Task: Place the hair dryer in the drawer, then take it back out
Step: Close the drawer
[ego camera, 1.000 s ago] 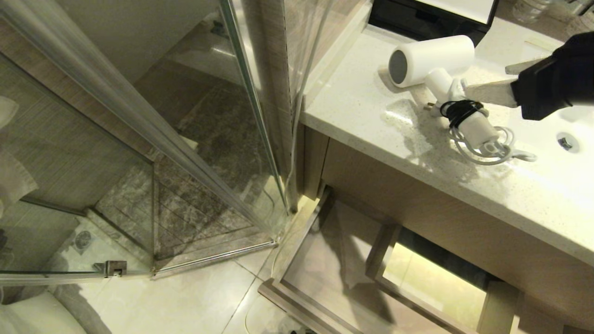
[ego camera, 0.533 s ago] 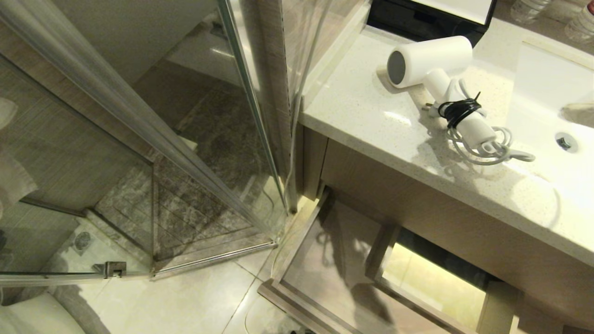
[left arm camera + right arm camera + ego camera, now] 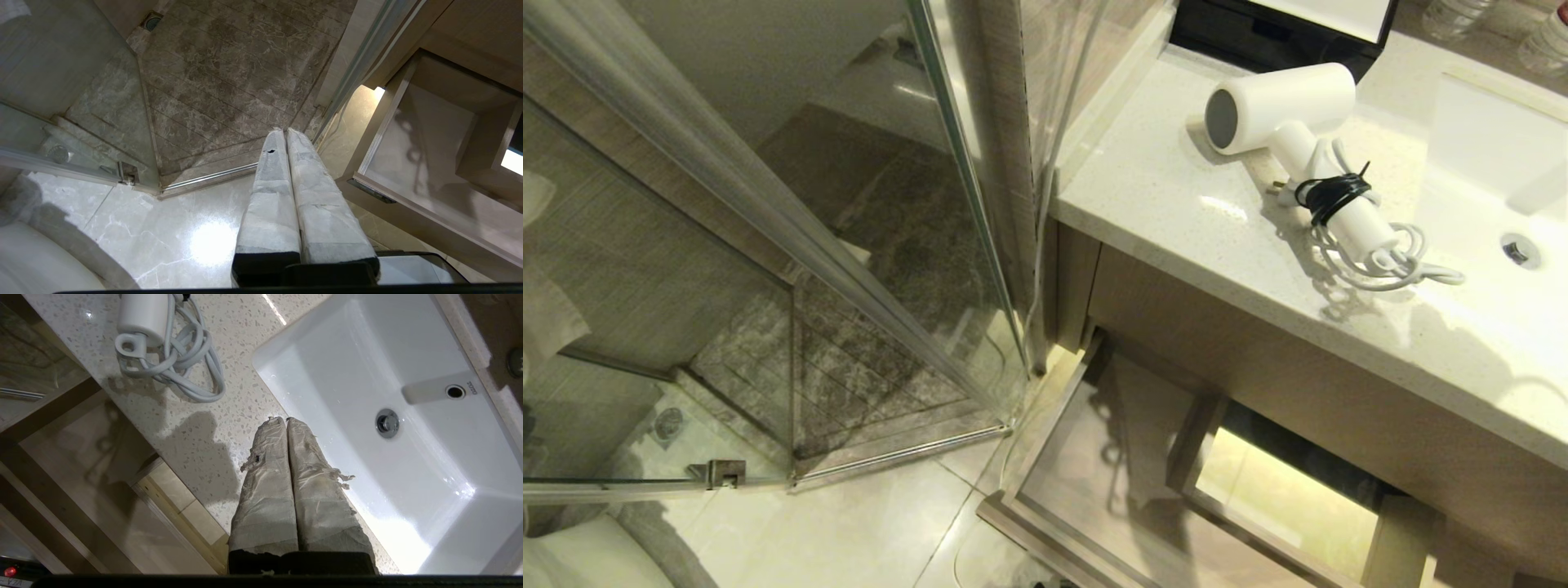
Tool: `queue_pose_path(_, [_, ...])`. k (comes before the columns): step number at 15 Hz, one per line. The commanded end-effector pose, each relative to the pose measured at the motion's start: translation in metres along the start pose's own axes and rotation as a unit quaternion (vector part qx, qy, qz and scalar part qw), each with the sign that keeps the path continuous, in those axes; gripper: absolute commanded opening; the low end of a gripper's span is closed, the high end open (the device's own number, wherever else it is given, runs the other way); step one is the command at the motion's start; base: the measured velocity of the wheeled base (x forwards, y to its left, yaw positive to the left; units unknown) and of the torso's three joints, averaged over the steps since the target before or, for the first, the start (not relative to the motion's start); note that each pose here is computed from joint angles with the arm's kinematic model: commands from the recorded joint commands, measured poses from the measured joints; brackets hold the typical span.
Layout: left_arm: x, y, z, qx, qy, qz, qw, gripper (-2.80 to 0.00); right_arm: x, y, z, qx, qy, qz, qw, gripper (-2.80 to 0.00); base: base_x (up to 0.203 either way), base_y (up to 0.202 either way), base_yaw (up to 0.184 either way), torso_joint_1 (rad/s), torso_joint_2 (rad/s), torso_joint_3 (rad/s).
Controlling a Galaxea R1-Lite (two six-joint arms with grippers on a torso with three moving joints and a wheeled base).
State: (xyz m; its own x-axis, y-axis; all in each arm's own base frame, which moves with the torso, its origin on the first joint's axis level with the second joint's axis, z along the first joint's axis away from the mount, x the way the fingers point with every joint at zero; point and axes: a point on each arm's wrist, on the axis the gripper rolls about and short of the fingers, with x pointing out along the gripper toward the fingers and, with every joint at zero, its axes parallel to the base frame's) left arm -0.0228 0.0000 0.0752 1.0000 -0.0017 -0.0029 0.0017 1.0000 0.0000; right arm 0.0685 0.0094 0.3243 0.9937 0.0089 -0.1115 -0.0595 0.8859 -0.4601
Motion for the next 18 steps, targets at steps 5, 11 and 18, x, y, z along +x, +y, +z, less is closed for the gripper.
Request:
queue_pose_path(5, [0.000, 0.000, 0.000, 0.000, 0.001, 0.000, 1.0000, -2.80, -0.024, -0.001, -0.017, 0.006, 0.022, -0.065, 0.998, -2.80, 0.000, 0.000, 0.000, -0.182, 0.07, -0.118])
queue_pose_path(11, [0.000, 0.000, 0.000, 0.000, 0.001, 0.000, 1.0000, -2.80, -0.033, 0.001, -0.025, 0.008, 0.023, -0.072, 0.997, -2.80, 0.000, 0.000, 0.000, -0.296, 0.06, -0.234])
queue_pose_path(18, [0.000, 0.000, 0.000, 0.000, 0.001, 0.000, 1.0000, -2.80, -0.053, 0.012, -0.053, 0.016, 0.001, -0.099, 0.995, -2.80, 0.000, 0.000, 0.000, -0.255, -0.02, -0.280])
